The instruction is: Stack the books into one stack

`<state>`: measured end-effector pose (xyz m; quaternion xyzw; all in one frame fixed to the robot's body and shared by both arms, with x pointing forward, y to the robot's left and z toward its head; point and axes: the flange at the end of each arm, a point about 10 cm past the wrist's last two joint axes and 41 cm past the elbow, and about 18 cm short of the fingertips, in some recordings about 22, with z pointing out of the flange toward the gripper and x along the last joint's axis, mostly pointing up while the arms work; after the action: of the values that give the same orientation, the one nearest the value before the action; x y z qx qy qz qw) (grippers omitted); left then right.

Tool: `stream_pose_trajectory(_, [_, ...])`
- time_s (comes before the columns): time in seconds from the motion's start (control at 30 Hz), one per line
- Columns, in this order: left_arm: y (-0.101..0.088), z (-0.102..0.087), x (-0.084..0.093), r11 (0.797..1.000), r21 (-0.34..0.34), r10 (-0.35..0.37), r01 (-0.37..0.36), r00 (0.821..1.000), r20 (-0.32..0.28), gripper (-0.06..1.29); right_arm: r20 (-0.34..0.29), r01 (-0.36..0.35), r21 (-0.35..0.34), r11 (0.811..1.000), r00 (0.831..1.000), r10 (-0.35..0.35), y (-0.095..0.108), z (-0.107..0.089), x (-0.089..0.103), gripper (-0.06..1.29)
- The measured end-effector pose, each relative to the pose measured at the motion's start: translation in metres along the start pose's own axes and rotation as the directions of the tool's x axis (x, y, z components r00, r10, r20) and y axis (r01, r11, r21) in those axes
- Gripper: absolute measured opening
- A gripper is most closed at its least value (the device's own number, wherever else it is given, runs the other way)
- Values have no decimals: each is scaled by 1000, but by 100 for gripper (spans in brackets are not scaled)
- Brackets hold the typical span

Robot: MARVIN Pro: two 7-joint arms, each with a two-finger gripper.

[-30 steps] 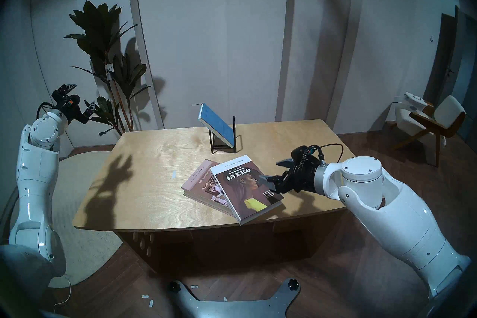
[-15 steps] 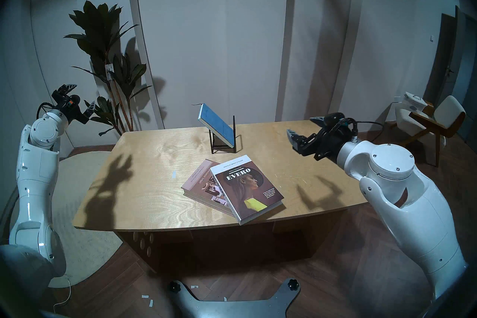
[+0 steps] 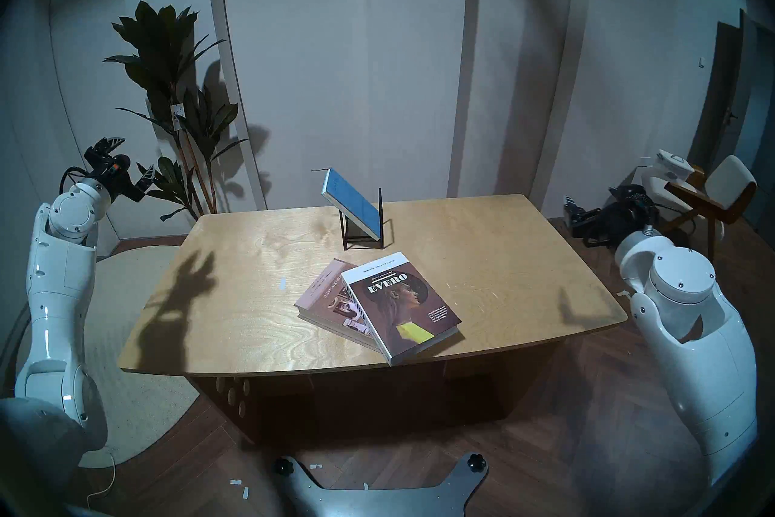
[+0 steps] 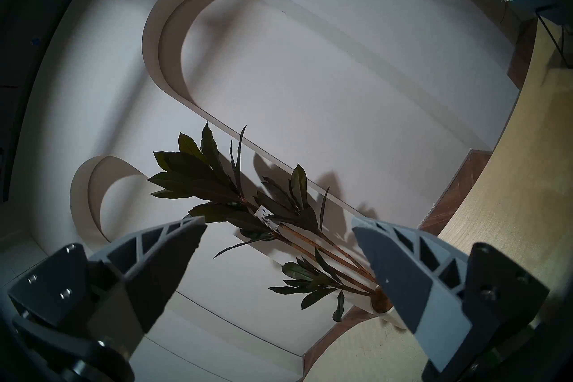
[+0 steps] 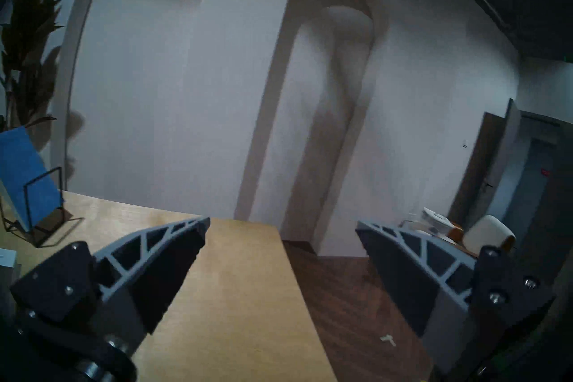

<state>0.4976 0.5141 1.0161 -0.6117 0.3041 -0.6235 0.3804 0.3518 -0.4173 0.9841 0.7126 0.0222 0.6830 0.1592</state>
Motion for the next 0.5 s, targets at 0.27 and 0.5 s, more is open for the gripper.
stream_pose_trajectory(0.27, [0,0,0,1000,0,0,0,1000,-1,124,-46,-61,-78,995,997,58,41,-11,-2,125])
stream_pose_trajectory(0.5, [0,0,0,1000,0,1,-1,1000,-2,124,-41,-144,-62,988,989,142,71,-26,-27,125])
